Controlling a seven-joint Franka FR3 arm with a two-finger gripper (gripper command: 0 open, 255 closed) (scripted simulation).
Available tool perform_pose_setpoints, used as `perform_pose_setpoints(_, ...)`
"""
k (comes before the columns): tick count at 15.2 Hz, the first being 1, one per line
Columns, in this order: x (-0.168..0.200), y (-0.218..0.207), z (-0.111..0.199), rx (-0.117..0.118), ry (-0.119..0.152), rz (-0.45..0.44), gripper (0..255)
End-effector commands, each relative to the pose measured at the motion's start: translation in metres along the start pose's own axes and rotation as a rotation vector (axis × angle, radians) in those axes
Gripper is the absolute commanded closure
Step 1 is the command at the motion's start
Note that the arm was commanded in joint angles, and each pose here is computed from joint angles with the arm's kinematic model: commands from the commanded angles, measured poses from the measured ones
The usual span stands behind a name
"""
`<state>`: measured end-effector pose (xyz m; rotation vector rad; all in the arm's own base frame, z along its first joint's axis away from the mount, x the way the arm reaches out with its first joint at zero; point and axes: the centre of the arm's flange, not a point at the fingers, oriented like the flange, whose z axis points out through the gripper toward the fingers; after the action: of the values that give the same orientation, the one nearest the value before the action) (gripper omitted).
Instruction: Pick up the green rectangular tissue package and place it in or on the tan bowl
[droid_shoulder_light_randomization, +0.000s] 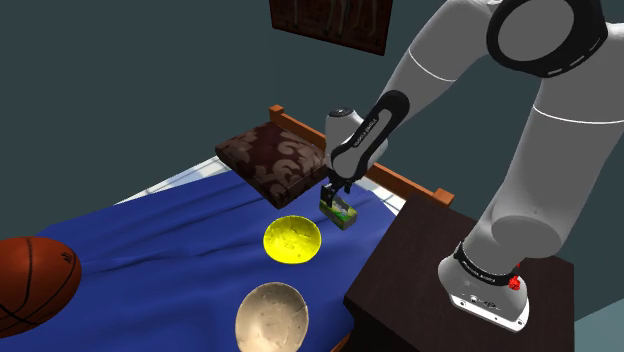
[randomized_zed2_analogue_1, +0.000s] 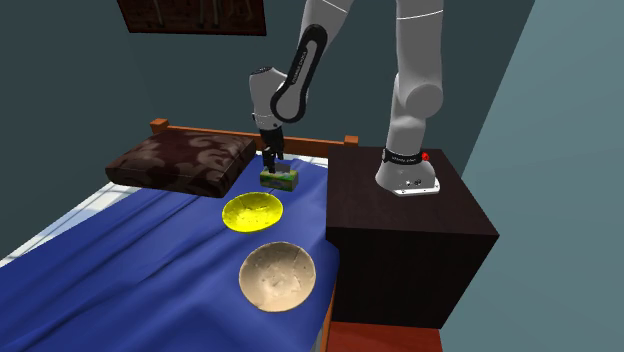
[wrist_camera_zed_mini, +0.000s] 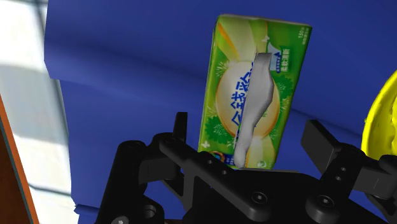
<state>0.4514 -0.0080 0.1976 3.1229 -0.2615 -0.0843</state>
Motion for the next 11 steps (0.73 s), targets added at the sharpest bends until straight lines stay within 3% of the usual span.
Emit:
perform_pose_setpoints(1, -0.0013, -0.0003, 0.0066, 0.000, 0.001, 0.000, 0)
perform_pose_setpoints(8, -0.0012, -0.0003, 0.0066, 0.000, 0.001, 0.000, 0)
perform_pose_setpoints(9, -0.0012, -0.0003, 0.0066, 0.000, 0.001, 0.000, 255)
perform_pose_setpoints(11, -0.0012, -0.0003, 0.0066, 0.000, 0.001, 0.000, 255)
